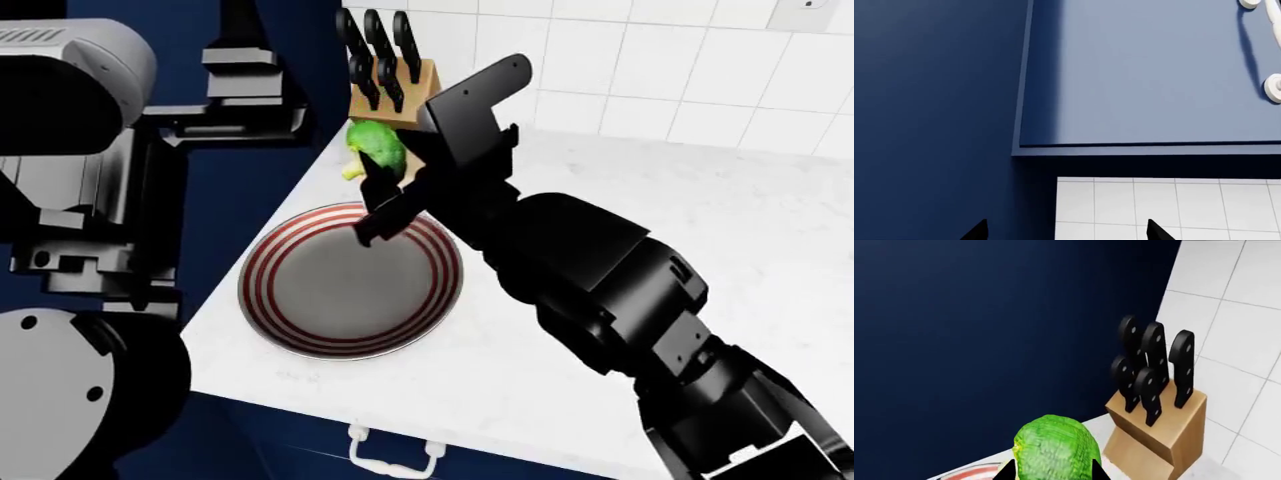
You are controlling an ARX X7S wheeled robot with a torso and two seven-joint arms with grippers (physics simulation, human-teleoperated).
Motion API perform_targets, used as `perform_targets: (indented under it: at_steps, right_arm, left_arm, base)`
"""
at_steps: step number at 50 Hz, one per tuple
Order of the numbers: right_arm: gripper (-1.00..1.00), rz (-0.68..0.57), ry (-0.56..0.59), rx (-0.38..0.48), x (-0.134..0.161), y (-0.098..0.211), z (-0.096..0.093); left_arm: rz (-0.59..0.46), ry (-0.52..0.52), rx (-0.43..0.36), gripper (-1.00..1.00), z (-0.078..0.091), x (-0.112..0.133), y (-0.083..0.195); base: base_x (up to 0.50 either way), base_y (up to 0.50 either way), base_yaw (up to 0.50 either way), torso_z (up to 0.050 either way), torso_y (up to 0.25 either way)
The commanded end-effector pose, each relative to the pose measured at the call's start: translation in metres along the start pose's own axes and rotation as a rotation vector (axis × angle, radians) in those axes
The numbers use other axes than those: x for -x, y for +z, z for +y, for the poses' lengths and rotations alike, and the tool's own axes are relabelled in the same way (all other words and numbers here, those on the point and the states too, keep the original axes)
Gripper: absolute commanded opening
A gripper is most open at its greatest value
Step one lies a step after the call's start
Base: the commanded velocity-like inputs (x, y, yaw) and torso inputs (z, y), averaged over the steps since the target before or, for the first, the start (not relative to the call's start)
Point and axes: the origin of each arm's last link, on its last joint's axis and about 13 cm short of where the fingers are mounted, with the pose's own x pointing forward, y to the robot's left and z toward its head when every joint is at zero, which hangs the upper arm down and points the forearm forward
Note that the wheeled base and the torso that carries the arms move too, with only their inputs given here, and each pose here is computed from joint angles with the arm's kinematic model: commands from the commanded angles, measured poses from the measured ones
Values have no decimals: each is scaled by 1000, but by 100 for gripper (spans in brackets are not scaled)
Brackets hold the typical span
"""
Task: Pick the broccoli from the top rack in the oven and place it on the plate on the counter.
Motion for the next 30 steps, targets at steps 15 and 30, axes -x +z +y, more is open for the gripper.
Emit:
perform_targets:
  at_steps: [15,30]
  right_arm:
    - [-100,93,60,-42,-10,-25,13]
    - [-100,137,78,-49,-8,-36,17]
  left_arm:
    - [2,0,4,100,0,0,-1]
    - [4,-1,5,100,0,1,-2]
  base:
    - [0,0,0,0,0]
    - [0,0,0,1,1]
